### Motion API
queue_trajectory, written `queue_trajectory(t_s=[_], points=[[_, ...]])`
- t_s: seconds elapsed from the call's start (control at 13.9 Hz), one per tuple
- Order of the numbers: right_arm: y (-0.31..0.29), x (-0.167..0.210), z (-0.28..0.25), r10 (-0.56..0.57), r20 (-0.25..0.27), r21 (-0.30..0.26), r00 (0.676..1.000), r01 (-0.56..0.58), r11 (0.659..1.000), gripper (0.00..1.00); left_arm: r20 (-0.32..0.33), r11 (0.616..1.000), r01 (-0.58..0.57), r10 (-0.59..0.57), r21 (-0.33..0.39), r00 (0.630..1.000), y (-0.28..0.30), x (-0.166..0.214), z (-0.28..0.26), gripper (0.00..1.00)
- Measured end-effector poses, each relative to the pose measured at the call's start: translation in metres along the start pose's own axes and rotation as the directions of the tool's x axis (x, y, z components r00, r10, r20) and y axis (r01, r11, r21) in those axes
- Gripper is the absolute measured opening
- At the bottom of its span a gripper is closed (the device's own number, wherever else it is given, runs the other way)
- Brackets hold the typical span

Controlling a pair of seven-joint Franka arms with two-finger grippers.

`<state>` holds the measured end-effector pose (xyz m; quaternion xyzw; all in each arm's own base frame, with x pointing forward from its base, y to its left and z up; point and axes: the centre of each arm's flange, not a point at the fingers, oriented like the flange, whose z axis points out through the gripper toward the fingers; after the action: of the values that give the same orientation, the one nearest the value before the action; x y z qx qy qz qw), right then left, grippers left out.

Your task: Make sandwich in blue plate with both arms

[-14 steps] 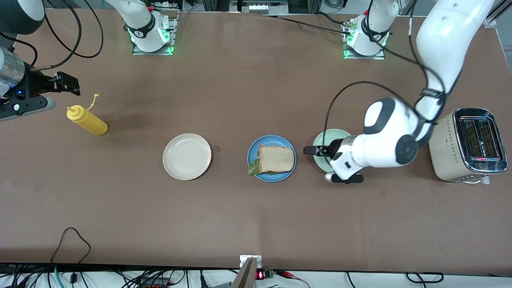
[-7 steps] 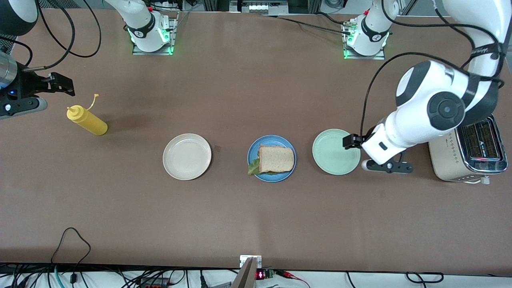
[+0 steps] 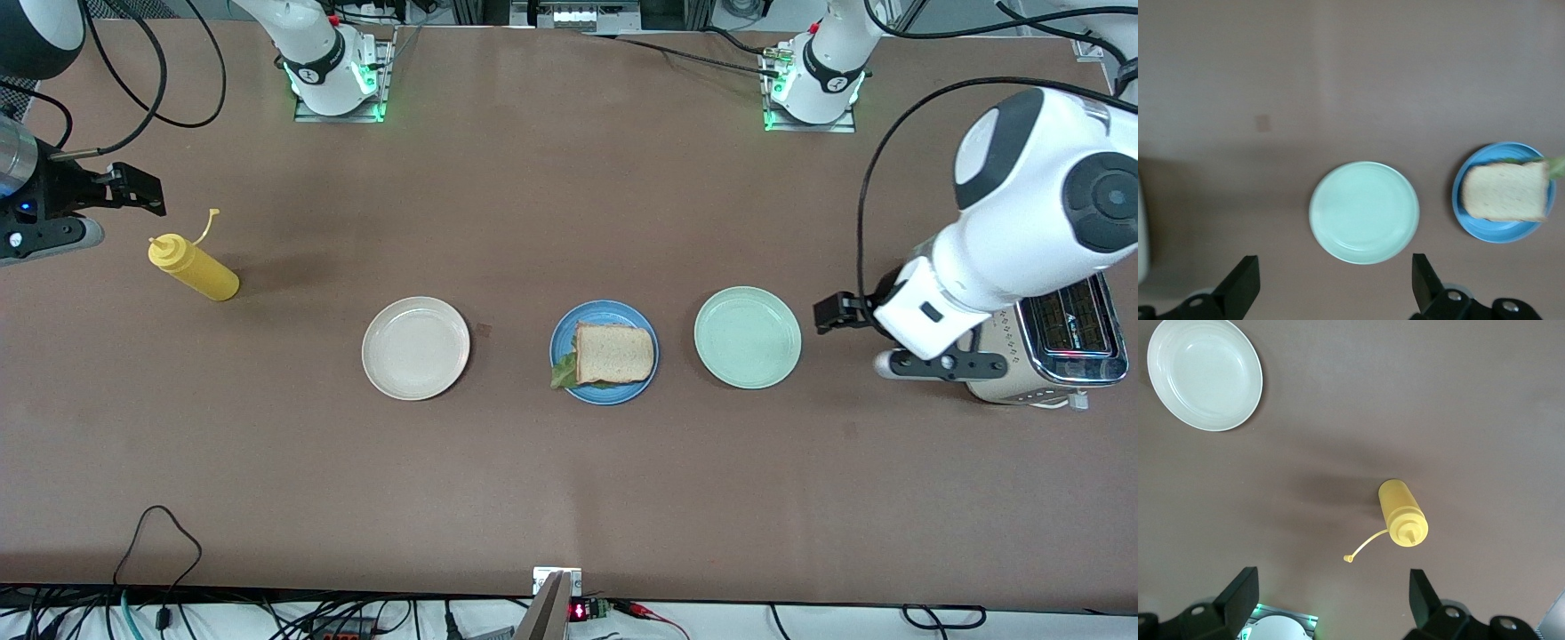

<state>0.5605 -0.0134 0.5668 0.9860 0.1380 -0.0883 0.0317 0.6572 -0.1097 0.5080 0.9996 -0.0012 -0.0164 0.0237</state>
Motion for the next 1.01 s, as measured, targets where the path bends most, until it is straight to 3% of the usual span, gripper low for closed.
queue_trajectory(t_s=[0.14, 0.36, 0.58, 1.01], points=[[0.001, 0.0, 0.0, 0.001, -0.003, 0.001, 1.0, -0.001, 1.0, 1.0, -0.01, 0.999, -0.024, 0.024, 0.022, 1.0, -0.048, 0.002, -0.012, 1.0], [0.002, 0.003, -0.001, 0.002, -0.019, -0.004, 1.0, -0.002, 1.0, 1.0, -0.002, 0.999, 0.029, -0.029, 0.036, 1.0, -0.095, -0.016, -0.047, 1.0], [0.009, 0.006, 0.002, 0.013, -0.033, -0.007, 0.999, -0.013, 1.0, 1.0, -0.006, 0.997, 0.055, -0.055, 0.048, 0.998, -0.106, -0.04, -0.07, 1.0], [0.011, 0.013, 0.006, 0.014, -0.052, -0.014, 0.999, -0.015, 1.0, 1.0, 0.001, 0.998, 0.035, -0.035, 0.049, 0.999, -0.095, -0.079, -0.056, 1.0]])
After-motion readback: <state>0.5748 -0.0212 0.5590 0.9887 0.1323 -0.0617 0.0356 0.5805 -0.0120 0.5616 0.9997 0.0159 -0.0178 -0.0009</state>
